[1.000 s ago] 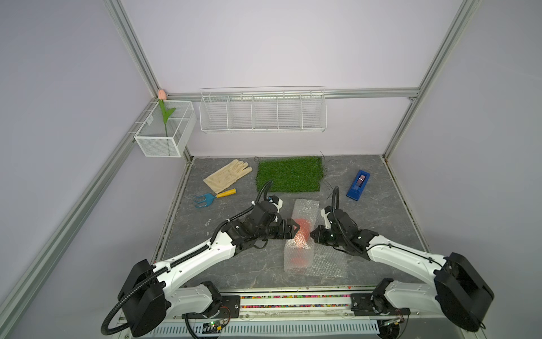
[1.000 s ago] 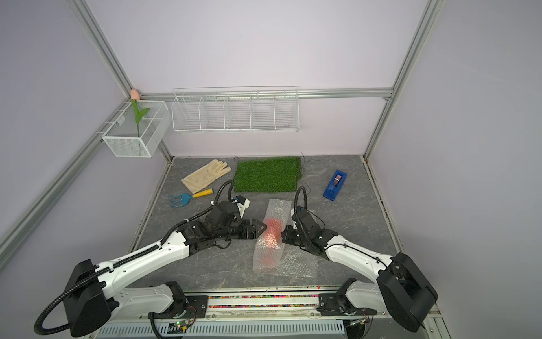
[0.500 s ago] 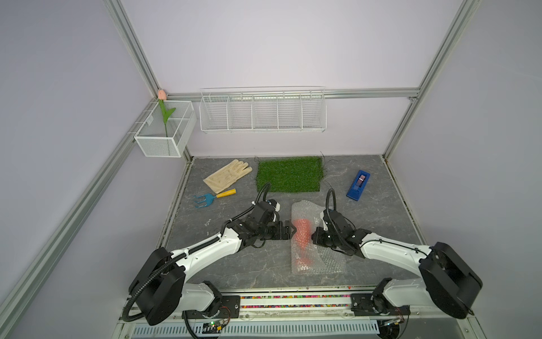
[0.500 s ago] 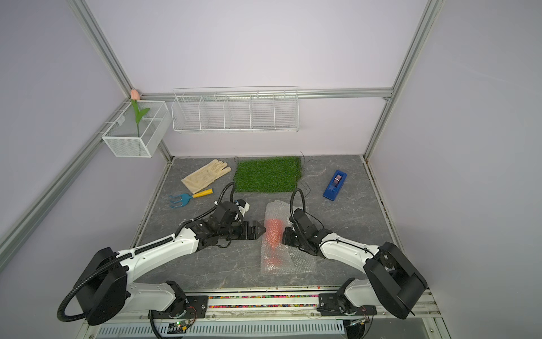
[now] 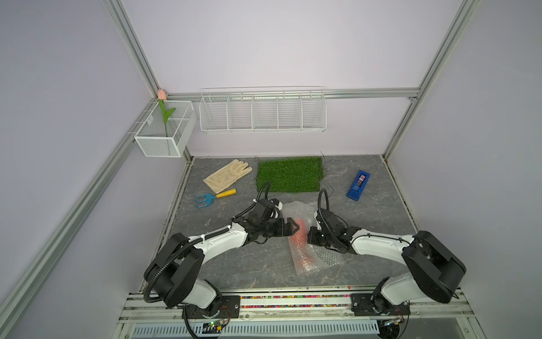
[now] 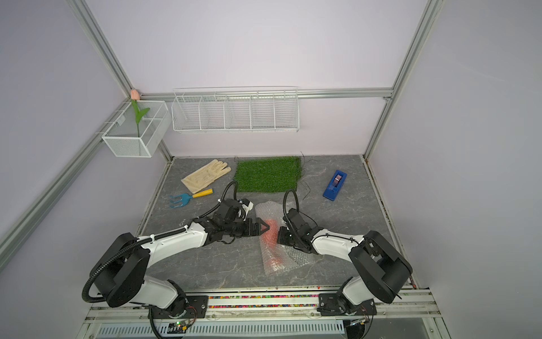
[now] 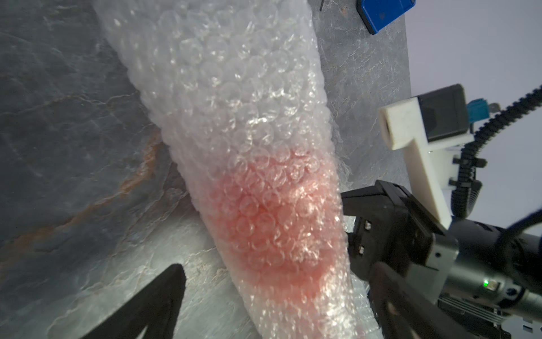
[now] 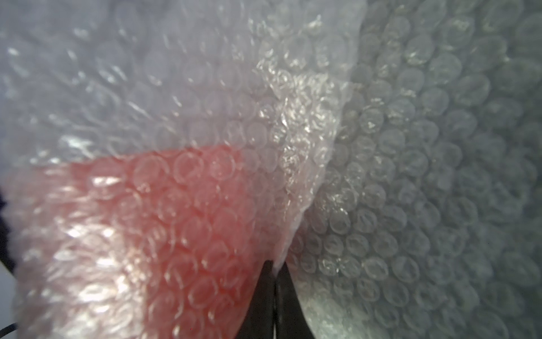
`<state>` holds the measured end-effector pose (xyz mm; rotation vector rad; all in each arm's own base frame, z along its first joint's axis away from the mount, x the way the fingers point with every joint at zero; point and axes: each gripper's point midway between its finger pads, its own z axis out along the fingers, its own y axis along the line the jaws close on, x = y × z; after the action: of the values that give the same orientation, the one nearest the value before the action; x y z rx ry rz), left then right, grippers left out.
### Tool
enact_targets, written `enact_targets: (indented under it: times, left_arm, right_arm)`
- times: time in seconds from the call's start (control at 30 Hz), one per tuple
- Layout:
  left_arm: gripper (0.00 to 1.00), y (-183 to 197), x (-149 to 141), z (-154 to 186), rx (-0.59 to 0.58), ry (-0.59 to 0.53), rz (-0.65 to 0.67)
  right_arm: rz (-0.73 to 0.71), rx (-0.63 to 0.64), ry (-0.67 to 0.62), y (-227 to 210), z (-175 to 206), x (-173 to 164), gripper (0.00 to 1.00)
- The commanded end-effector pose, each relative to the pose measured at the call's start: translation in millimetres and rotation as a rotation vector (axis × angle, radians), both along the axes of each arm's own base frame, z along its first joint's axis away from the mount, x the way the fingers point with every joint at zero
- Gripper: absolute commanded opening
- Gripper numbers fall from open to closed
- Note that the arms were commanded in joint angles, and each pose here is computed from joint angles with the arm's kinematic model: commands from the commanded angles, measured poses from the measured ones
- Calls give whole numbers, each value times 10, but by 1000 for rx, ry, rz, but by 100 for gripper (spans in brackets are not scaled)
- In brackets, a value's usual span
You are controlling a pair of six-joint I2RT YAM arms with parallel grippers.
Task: Wrap wine glasses in bubble wrap
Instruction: Wrap the wine glass in bubble wrap.
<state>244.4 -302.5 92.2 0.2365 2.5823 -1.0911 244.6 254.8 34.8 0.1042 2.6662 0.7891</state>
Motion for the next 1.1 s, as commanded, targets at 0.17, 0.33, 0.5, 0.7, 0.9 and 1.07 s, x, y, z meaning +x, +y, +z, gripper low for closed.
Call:
enact_targets:
  times: [0.17,0.33,0.5,0.7,0.9,1.07]
  left_arm:
    - [100,41,89,-144,-14,36,44]
    - [100,30,119,-212,-20,66,62]
    - [100,41,136,-294,0,90,79]
    - [98,67,162,-366,54,125,96]
    - [91,166,167,-354,154,145,103]
    - [86,219,137,-311,224,157,69]
  right_arm:
    - [16,8,-30,144,95,53,24]
    - [28,1,-30,176,105,46,31]
    - [35,-11,-19,204,49,28,32]
    - [36,-22,-5,245,-16,27,32]
    - [40,-19,9,317,-68,5,32]
    - [43,-20,11,347,-77,-3,32]
